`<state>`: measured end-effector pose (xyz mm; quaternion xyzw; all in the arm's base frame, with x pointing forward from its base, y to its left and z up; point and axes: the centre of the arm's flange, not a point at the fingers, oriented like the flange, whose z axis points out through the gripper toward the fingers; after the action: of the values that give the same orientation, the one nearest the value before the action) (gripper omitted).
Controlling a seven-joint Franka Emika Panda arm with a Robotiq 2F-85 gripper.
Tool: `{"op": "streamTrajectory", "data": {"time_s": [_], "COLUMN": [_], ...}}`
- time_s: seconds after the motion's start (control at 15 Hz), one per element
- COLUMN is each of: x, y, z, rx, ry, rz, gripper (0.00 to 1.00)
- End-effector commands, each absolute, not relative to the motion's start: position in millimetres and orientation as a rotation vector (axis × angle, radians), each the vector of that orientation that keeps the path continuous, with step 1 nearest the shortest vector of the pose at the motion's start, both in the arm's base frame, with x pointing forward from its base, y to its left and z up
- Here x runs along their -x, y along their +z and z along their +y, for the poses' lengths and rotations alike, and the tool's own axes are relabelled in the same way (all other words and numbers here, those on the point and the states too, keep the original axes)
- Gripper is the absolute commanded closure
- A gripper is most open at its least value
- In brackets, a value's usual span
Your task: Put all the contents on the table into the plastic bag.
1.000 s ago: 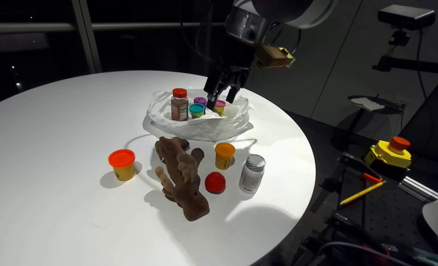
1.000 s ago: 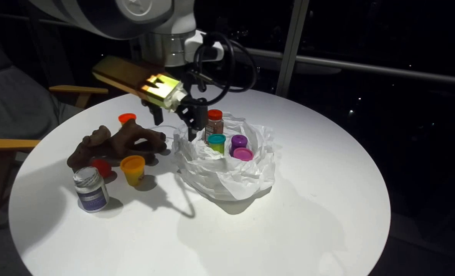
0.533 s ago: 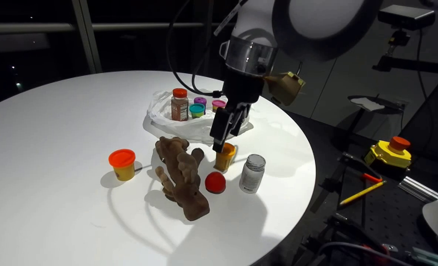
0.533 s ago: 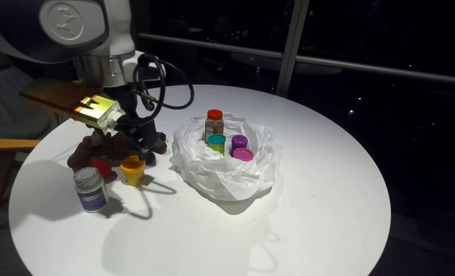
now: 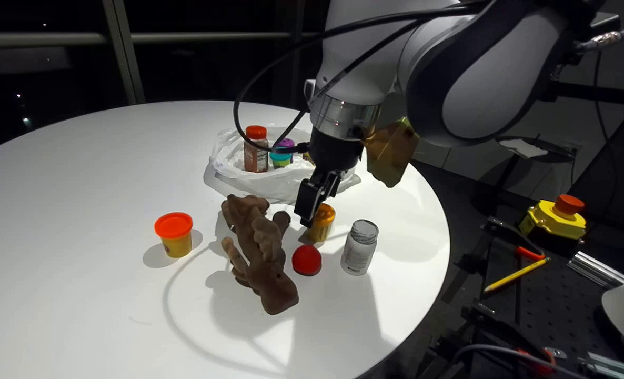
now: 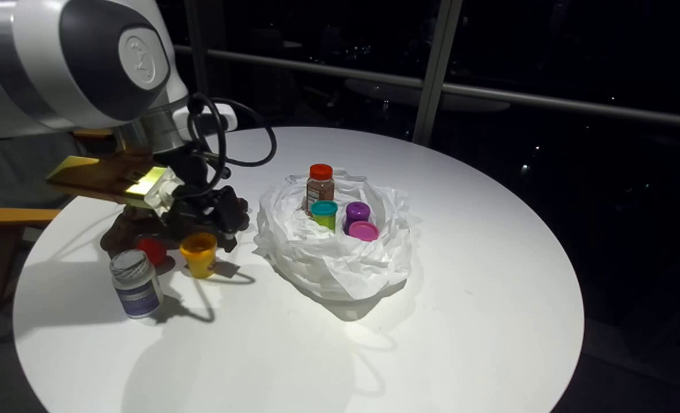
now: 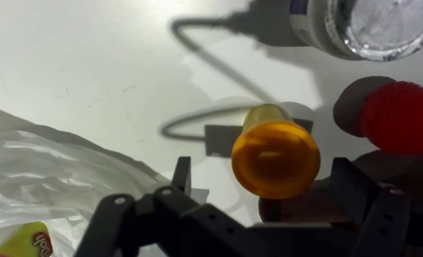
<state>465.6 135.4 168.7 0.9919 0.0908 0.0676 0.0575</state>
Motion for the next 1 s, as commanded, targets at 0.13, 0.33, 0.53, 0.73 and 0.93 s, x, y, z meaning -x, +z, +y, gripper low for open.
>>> {"op": "streamTrajectory", "data": {"time_s": [0.13, 0.33, 0.53, 0.73, 0.93], "x": [-476.8, -473.5, -471.1, -478.1, -496.9], "y": [158.9, 165.4, 176.4, 194.7, 234.6], "z": [144.3, 142.0, 137.8, 135.1, 130.2], "rx": [-2.955, -2.96, -2.973, -2.984, -2.986], "ry": [0.235, 0.213, 0.212, 0.199, 0.191], "rz": [0.217, 0.19, 0.156, 0.122, 0.052], "gripper": [0.27, 0.51, 0.73, 0.74, 0.74]}}
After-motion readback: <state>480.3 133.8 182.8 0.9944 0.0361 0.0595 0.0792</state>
